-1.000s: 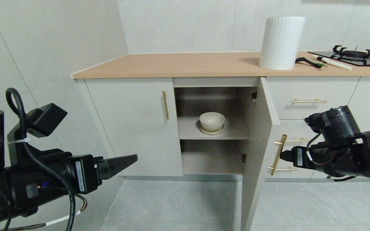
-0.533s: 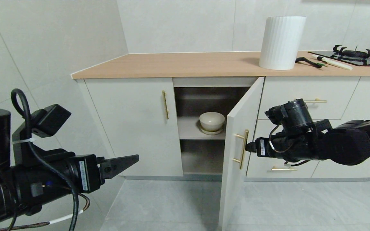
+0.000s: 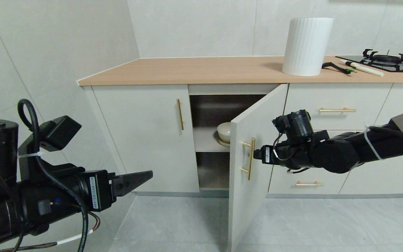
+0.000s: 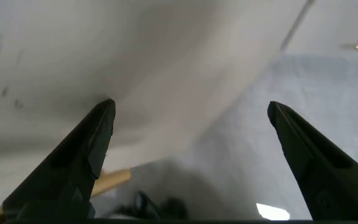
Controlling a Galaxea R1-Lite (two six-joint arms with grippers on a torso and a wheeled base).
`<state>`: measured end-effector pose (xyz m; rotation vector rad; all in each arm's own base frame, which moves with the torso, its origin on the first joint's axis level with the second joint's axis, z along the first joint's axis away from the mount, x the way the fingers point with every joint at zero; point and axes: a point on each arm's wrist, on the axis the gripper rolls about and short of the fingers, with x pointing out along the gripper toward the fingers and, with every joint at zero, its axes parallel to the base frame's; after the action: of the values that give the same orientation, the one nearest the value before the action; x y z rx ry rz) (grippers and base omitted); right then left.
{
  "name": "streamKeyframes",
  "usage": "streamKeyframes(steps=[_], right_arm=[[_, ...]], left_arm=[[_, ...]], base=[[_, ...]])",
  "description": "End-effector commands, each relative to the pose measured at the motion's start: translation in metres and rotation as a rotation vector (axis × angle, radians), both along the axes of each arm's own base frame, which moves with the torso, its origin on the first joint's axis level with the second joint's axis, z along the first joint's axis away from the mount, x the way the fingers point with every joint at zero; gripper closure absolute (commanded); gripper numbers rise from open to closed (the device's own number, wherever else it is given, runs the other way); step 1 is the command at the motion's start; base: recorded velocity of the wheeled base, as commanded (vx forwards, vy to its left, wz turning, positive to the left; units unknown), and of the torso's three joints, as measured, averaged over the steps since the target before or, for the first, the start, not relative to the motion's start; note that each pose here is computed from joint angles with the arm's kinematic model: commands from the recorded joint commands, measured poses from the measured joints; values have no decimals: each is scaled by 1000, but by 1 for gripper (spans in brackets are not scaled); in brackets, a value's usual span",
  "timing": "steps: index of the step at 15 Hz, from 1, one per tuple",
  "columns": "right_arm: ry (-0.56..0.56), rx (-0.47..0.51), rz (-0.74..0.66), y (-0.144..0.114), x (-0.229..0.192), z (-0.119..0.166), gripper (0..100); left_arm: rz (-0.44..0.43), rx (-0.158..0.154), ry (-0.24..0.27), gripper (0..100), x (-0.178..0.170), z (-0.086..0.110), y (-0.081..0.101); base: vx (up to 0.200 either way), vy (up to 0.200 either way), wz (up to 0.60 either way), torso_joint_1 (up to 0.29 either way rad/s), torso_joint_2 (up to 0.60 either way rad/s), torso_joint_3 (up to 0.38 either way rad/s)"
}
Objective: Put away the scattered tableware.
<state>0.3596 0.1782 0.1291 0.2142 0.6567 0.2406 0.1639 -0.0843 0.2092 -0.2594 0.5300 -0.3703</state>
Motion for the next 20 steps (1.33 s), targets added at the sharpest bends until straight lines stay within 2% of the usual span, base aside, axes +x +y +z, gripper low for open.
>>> streamKeyframes(steps=[1,13,17,20], right_arm=[[-6,24,-17,3,10,-13,0],[-19,103,-62,14,26,-27,0],[-22,107,-60,16,26,-27,0],[-24,183,-84,24,28,-20,0]], left_arm=[[-1,3,6,0,1,-2,0],[-5,9,6,0,-2,-3,1],[-5,9,6,0,-2,-3,1],[-4,10,8,0,-1,-3,0]], base=[[0,0,0,0,0,0],[0,0,0,0,0,0],[200,0,0,0,1,2],[200,0,0,7,4,1]])
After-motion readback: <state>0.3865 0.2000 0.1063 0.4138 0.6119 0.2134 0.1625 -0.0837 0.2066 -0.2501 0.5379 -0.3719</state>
